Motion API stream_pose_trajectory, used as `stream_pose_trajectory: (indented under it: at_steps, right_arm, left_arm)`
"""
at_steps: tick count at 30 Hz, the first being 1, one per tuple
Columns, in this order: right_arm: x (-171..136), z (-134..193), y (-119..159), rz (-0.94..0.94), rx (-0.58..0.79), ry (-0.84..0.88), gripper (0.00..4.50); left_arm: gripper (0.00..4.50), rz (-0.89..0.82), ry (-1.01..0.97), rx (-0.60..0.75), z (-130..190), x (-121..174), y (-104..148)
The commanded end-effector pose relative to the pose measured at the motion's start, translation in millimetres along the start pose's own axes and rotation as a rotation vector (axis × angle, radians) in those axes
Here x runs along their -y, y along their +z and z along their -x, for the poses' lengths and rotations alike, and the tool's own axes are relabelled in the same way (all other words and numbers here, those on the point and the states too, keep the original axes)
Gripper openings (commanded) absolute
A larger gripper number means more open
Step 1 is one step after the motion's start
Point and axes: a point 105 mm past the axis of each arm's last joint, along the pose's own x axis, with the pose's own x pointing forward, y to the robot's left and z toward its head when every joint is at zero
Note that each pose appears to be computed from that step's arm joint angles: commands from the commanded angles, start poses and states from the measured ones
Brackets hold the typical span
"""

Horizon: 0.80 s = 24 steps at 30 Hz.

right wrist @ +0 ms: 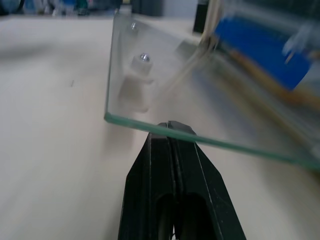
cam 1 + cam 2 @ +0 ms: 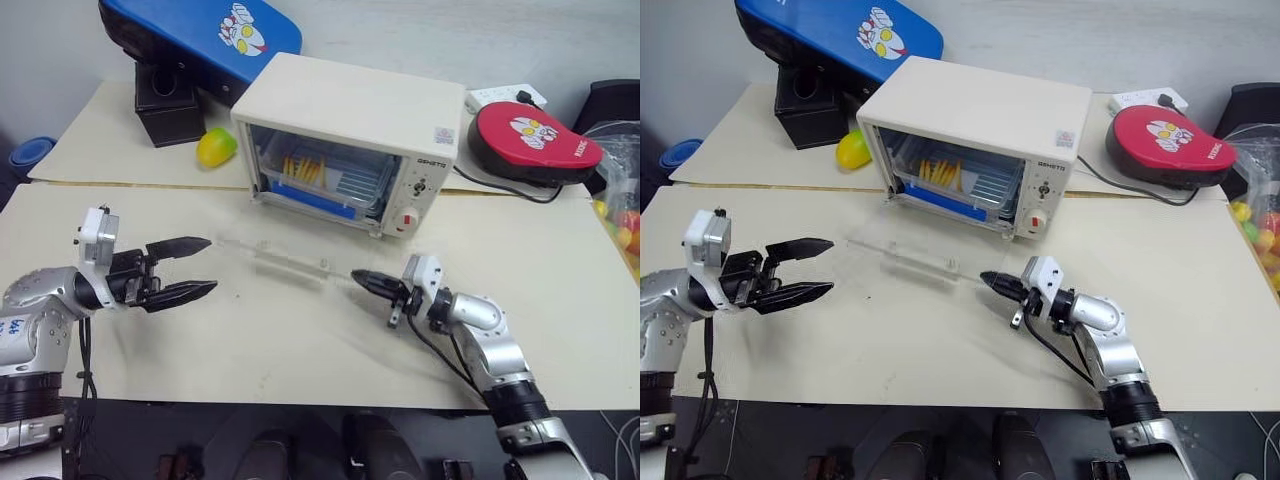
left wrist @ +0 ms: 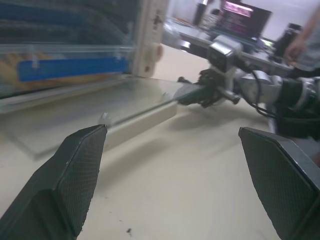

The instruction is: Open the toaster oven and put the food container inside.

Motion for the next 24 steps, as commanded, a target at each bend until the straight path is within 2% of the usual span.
stream_pose_trajectory:
  at_steps: [1, 6, 8, 9, 10, 12, 16, 18, 22, 24]
  right_arm:
    - [22.9, -3.5, 50.0, 0.034, 0.239, -0.137, 0.00]
    - [41.8, -4.6, 106.0, 0.035, 0.424, -0.217, 0.00]
    - [36.3, -0.4, 114.8, 0.031, 0.405, -0.142, 0.00]
    - [27.4, 3.3, 110.0, 0.034, 0.331, -0.054, 0.00]
    - [18.8, 8.6, 102.2, 0.058, 0.246, 0.026, 0.19]
    - [6.9, 20.6, 87.0, 0.067, 0.108, 0.135, 0.65]
    - [-5.4, 54.2, 56.9, 0.107, -0.085, 0.253, 1.98]
    - [-14.0, 77.4, 36.4, 0.137, -0.166, 0.310, 2.66]
    - [-13.4, 96.7, 20.9, 0.123, -0.185, 0.269, 4.04]
    - [-9.1, 100.0, 17.9, 0.119, -0.161, 0.203, 4.46]
  left_arm:
    - [4.47, -0.073, 0.088, 0.067, 8.8, -0.7, 13.5]
    - [4.47, -0.137, 0.271, 0.025, 21.1, -12.2, 2.1]
    - [4.47, -0.173, 0.301, -0.057, 22.7, -10.6, -11.0]
    - [4.47, -0.203, 0.326, -0.136, 25.3, -10.2, -21.6]
    - [4.49, -0.220, 0.320, -0.179, 27.4, -6.6, -28.7]
    - [4.50, -0.234, 0.316, -0.220, 31.5, -1.5, -36.5]
    - [4.50, -0.245, 0.313, -0.288, 44.3, 9.8, -53.8]
    - [4.50, -0.213, 0.326, -0.256, 46.8, 18.5, -54.7]
    - [4.50, -0.218, 0.325, -0.266, 47.1, 30.3, -60.5]
    - [4.50, -0.221, 0.351, -0.269, 48.7, 30.0, -64.1]
